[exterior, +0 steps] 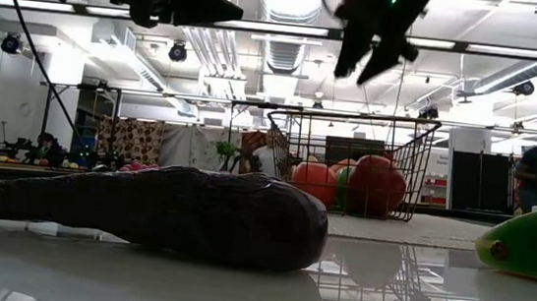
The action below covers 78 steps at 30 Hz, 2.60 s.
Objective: Build produce basket
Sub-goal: Put the eggplant into the wire basket
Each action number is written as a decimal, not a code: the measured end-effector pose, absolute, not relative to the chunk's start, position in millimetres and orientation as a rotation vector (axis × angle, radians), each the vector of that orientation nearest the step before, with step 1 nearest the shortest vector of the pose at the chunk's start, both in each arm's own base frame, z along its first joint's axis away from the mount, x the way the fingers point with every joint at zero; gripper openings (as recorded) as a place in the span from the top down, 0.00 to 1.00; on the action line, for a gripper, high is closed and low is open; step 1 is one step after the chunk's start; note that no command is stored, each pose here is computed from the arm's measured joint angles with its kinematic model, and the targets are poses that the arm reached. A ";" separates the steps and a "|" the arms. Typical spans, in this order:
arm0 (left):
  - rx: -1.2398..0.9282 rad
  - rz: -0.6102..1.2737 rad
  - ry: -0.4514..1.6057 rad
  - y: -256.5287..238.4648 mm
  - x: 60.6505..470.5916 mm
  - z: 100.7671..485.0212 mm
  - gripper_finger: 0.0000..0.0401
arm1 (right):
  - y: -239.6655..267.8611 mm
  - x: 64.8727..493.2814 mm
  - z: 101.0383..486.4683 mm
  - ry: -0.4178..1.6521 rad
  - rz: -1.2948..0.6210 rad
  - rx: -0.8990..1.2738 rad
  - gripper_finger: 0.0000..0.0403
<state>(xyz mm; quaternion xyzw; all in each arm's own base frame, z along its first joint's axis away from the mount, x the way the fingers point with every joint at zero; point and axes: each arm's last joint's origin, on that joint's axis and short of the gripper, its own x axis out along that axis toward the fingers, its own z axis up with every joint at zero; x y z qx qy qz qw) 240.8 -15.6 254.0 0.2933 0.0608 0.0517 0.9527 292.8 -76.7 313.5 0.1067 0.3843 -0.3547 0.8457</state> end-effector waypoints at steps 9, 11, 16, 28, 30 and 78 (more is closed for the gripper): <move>0.593 0.113 0.100 -15.4 241.3 257.1 1.00 | 21.6 280.2 337.7 0.736 -0.425 0.126 0.19; 0.592 0.116 0.094 -15.4 241.4 258.2 1.00 | 43.0 279.3 336.1 0.741 -0.355 0.101 0.19; 0.588 0.138 0.070 -15.0 241.4 260.8 1.00 | 93.2 280.8 321.1 0.771 -0.210 0.043 0.19; 0.572 0.079 0.045 -19.0 243.0 260.4 1.00 | 164.2 289.2 245.9 0.605 -0.056 -0.163 0.19; 0.517 0.023 0.028 -24.1 243.6 261.2 1.00 | 164.9 290.2 235.5 0.519 -0.001 -0.180 0.19; -0.065 -0.207 0.977 -195.8 308.4 160.7 0.45 | 152.7 261.3 191.8 0.396 0.092 -0.154 0.19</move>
